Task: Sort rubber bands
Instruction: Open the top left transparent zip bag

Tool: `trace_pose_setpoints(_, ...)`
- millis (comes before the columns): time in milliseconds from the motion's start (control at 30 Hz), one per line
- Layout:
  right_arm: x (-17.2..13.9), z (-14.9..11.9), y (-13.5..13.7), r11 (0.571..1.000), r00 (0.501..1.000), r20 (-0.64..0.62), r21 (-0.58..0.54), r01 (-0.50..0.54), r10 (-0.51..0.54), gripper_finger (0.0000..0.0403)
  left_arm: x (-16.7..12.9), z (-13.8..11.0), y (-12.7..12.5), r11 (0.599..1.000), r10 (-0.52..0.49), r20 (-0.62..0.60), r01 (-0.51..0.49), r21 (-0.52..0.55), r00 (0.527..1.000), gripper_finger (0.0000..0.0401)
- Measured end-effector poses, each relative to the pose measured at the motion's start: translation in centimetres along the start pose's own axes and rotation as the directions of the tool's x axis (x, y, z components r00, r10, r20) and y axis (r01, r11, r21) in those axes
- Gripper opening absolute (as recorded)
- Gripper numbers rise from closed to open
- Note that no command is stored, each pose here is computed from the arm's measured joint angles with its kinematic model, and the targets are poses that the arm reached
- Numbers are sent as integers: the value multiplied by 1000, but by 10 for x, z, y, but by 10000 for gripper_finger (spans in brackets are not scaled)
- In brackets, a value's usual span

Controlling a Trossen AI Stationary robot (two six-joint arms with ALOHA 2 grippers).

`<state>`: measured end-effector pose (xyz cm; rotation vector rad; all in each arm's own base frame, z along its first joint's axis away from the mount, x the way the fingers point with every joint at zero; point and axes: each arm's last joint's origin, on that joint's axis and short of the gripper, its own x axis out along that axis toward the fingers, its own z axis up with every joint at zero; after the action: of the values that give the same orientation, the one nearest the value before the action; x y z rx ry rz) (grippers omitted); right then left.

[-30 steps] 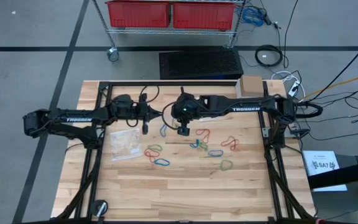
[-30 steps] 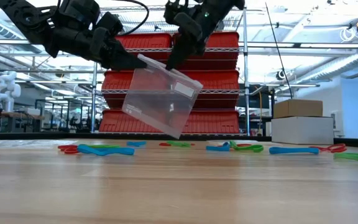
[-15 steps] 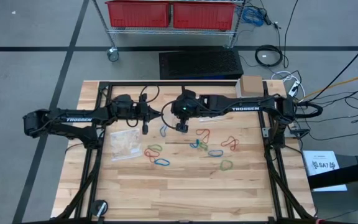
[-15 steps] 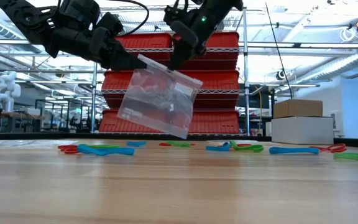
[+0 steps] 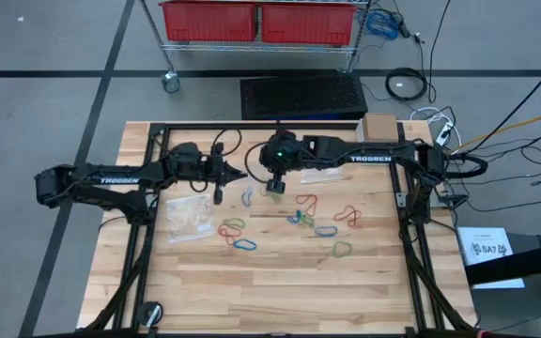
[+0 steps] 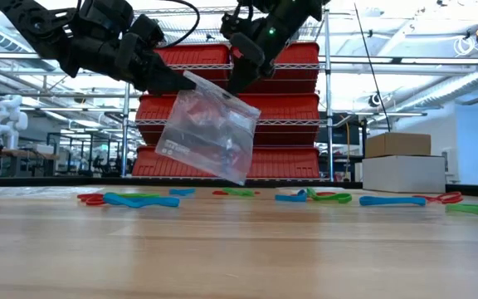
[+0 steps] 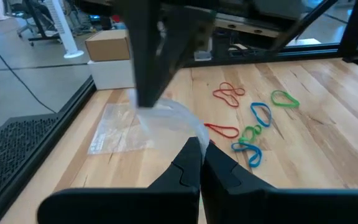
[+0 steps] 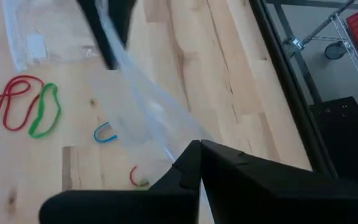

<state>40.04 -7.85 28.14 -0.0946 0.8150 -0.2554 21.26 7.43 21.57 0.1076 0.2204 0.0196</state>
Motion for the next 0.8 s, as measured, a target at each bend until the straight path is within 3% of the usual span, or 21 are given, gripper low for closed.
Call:
trace_pose_setpoints(233,-1,-3,8,980,980,-16,1,-199,199,0,0,0,0,1000,-1,-2,1,-14,1000,0)
trace_pose_setpoints(500,-3,0,20,977,977,-3,40,-212,212,0,0,0,0,1000,9,-5,-9,-28,1000,0)
trace_pose_setpoints(800,5,-1,15,976,980,2,91,-200,201,0,1,-1,-3,999,12,-21,-12,-29,1000,0)
